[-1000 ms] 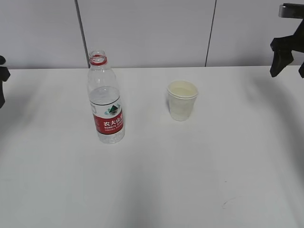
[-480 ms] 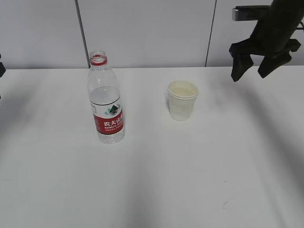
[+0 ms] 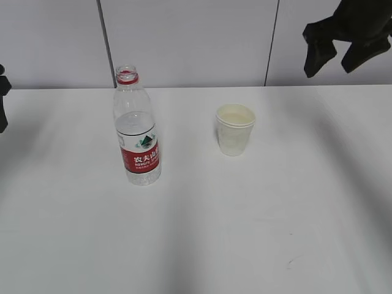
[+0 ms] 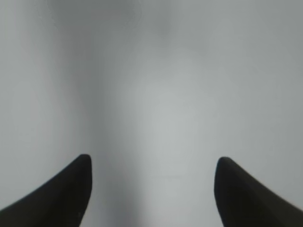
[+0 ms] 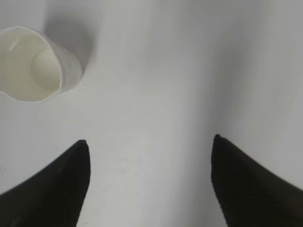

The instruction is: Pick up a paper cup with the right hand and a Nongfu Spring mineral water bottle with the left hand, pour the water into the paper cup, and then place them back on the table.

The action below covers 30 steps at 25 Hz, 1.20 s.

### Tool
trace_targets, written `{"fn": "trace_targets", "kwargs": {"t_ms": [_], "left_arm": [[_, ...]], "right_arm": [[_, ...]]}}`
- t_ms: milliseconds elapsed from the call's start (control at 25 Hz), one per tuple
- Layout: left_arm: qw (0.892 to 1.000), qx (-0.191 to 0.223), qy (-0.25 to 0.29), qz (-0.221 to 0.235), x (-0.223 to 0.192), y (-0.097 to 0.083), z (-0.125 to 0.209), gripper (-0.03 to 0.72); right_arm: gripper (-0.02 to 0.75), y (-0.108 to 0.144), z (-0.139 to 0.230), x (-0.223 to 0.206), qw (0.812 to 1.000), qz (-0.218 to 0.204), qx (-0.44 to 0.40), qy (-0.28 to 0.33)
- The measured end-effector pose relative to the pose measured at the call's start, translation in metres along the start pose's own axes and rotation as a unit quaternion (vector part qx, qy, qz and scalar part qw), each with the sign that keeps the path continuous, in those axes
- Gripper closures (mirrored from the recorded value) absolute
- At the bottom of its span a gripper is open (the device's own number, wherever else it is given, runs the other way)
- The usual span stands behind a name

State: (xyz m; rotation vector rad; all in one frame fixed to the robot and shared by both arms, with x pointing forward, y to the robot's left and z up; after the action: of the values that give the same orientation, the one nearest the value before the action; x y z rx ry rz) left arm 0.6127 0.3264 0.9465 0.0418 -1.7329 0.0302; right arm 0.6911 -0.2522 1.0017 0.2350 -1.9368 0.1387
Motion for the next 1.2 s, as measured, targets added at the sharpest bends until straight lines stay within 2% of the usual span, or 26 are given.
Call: {"fn": "trace_targets", "kwargs": {"t_ms": [240,560,760,1200], "left_arm": [[0.999,-0.002,-0.033,0.011,0.030,-0.004,0.003,0.195],[0.996,-0.003,-0.083,0.034,0.076,-0.014,0.016,0.195],[0.995,-0.006,-0.094,0.034,0.087,-0.015,0.048,0.195],[0.994,-0.016,-0.100,0.030,0.061,-0.016,0.129,0.195]], "right_arm": [[0.149,0.002,0.014,0.036,1.000,0.010,-0.007,-0.020],[0.149,0.007,0.066,0.057,1.000,0.017,-0.006,0.004],[0.150,0.013,0.106,0.063,1.000,0.017,-0.006,0.012],[0.150,0.022,0.165,0.078,1.000,0.022,-0.006,-0.021]]}}
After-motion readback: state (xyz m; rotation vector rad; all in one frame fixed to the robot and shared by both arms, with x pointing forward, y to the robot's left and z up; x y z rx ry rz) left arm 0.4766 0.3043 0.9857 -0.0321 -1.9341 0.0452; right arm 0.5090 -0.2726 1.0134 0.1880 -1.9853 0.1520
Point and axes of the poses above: a point on each arm's last joint axis where the gripper is mounted, x pointing back along that axis away from the gripper, y along the wrist's bending axis when the last joint is at zero, z = x × y, the point moved 10 cm from there along -x, pointing out along that axis toward the gripper, and after that the axes turned 3 degrees about x, right-handed, at the moved point
